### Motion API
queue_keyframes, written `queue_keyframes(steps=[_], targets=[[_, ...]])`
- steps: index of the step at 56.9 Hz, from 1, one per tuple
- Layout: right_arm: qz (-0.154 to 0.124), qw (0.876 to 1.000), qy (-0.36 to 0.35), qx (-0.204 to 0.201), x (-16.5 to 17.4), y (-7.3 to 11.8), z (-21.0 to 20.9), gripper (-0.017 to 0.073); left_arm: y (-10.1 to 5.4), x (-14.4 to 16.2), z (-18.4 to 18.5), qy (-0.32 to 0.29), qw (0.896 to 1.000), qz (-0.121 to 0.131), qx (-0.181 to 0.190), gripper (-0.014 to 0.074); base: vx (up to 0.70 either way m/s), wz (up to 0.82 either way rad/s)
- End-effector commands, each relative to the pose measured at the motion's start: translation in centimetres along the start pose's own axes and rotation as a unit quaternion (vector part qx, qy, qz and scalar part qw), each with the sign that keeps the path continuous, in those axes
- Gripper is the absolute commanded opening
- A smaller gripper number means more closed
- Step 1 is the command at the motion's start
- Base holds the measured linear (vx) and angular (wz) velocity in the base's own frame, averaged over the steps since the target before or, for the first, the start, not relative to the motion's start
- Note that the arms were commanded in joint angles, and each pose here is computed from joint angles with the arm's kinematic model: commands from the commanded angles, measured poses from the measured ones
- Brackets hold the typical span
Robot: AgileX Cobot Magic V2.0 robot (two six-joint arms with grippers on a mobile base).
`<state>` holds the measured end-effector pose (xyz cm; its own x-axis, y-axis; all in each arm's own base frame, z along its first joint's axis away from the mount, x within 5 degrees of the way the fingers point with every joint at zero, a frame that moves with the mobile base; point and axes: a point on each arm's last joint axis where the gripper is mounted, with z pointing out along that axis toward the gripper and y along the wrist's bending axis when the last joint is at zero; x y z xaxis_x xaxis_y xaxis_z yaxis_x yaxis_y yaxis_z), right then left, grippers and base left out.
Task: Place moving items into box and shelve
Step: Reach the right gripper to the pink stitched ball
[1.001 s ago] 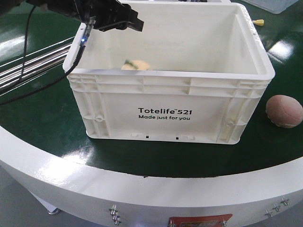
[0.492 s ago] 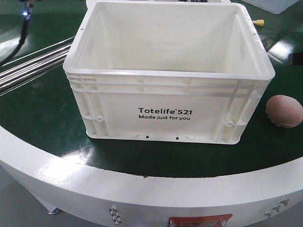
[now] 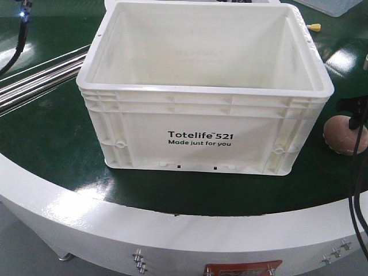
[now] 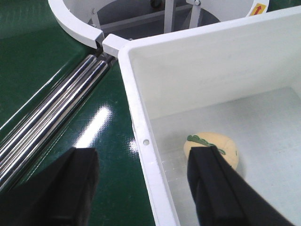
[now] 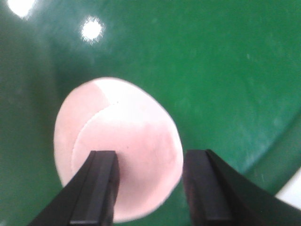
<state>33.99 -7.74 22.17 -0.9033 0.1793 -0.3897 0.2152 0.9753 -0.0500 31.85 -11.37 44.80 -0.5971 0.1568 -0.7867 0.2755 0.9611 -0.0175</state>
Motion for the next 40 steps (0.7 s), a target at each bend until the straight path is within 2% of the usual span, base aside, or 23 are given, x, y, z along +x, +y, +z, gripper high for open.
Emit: queue_keyframes(steps=[1, 5, 10, 16, 28, 40], targets=[[-0.018, 0.998, -0.065, -0.013, -1.7, 0.0, -1.5, 0.0401, -0.2, -1.5, -2.6, -0.074, 0.997, -0.007, 0.010, 0.0522, 0.00, 0.00], [-0.024, 0.998, -0.060, -0.024, -1.7, 0.3, -0.6, 0.0401, -0.2, -1.6, -2.6, -0.077, 0.997, -0.007, 0.011, 0.0522, 0.00, 0.00], [-0.016, 0.998, -0.044, -0.038, -1.6, 0.6, 0.7, 0.0386, -0.2, -1.6, -2.6, -0.078, 0.997, -0.007, 0.011, 0.0522, 0.00, 0.00], [-0.016, 0.998, -0.015, -0.056, -1.2, 1.0, 2.1, 0.0313, -0.2, -1.6, -2.6, -0.078, 0.997, -0.007, 0.011, 0.0522, 0.00, 0.00], [-0.040, 0.996, 0.008, -0.078, -0.9, 1.4, 2.1, -0.0015, -0.2, -1.6, -2.6, -0.078, 0.997, -0.018, 0.015, 0.0522, 0.00, 0.00], [-0.049, 0.995, -0.017, -0.079, -2.0, 1.2, -2.9, -0.0010, -0.2, -1.6, -2.6, -0.078, 0.997, -0.018, 0.015, 0.0522, 0.00, 0.00]])
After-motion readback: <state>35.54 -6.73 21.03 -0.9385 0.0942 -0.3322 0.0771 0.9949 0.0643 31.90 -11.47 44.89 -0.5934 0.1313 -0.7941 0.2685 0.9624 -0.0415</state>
